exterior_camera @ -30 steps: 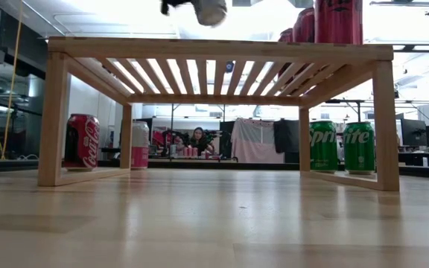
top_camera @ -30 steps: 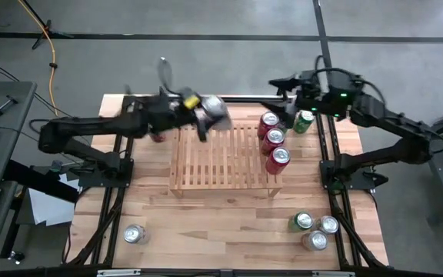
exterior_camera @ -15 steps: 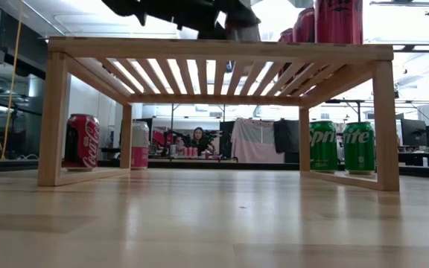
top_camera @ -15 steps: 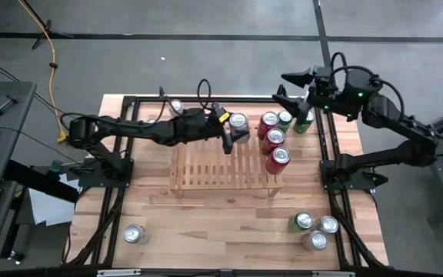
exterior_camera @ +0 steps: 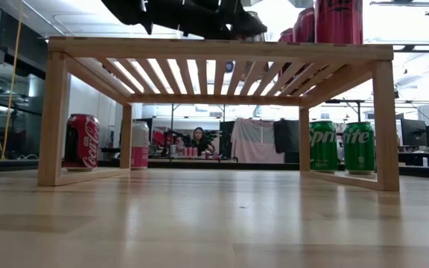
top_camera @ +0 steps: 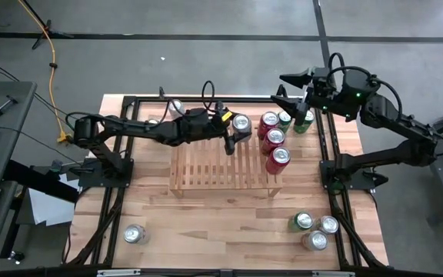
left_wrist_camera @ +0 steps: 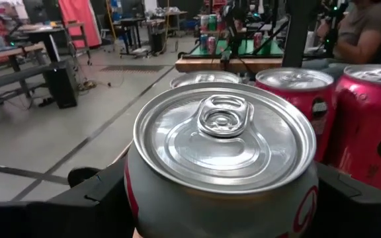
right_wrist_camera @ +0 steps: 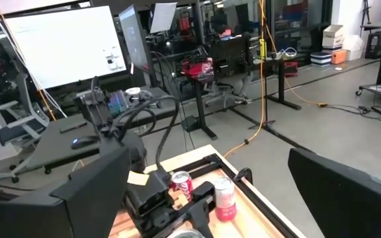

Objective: Place canned beverage on shelf
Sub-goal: Put the bottom left silver soda can on the shelf

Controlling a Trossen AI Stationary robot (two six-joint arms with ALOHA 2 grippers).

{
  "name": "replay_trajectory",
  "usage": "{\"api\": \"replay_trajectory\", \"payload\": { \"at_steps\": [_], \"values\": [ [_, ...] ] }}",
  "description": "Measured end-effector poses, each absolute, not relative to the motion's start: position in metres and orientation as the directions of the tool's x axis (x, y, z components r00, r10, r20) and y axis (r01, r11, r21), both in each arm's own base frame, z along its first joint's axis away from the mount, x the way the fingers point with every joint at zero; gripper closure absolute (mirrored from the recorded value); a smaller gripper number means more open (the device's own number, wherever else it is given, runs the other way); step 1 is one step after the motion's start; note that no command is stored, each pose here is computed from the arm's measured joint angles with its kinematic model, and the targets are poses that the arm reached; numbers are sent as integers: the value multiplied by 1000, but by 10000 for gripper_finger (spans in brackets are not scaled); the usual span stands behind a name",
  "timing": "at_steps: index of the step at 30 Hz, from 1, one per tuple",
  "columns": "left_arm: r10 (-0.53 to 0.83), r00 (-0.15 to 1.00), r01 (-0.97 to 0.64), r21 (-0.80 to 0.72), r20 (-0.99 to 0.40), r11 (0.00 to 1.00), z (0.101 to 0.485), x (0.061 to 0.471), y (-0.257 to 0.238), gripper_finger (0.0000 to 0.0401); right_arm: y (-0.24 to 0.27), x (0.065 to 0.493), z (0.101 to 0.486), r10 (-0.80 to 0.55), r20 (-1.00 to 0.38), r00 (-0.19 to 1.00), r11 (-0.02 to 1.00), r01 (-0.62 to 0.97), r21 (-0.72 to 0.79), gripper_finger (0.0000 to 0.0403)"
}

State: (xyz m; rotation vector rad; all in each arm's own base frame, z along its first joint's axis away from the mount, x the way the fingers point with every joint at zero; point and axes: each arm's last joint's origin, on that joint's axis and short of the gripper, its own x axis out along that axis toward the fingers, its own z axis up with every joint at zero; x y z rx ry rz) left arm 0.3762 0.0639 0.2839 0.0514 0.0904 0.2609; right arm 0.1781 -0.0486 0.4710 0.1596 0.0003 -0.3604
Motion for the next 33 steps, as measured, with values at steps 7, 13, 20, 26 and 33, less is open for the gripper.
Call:
{"api": "replay_trajectory", "payload": {
  "at_steps": [7, 13, 20, 26, 33],
  "values": [
    [222, 967, -219, 37, -127, 975, 292, 377, 79, 121, -49, 178, 471, -353, -26, 935, 923, 353, 156, 6],
    [182, 974, -183, -2, -133, 983, 297, 376, 89, 121, -49, 178, 471, -371, -26, 928, 916, 371, 154, 6],
    [160, 977, -165, -23, -137, 986, 280, 387, 93, 121, -49, 178, 471, -371, -26, 928, 916, 371, 153, 6],
    [144, 979, -152, -44, -144, 987, 275, 390, 93, 121, -49, 178, 471, -372, -26, 928, 915, 372, 155, 6],
    [144, 978, -151, -36, -151, 988, 275, 389, 93, 121, -49, 178, 471, -372, -25, 928, 915, 371, 155, 6]
  ]
}}
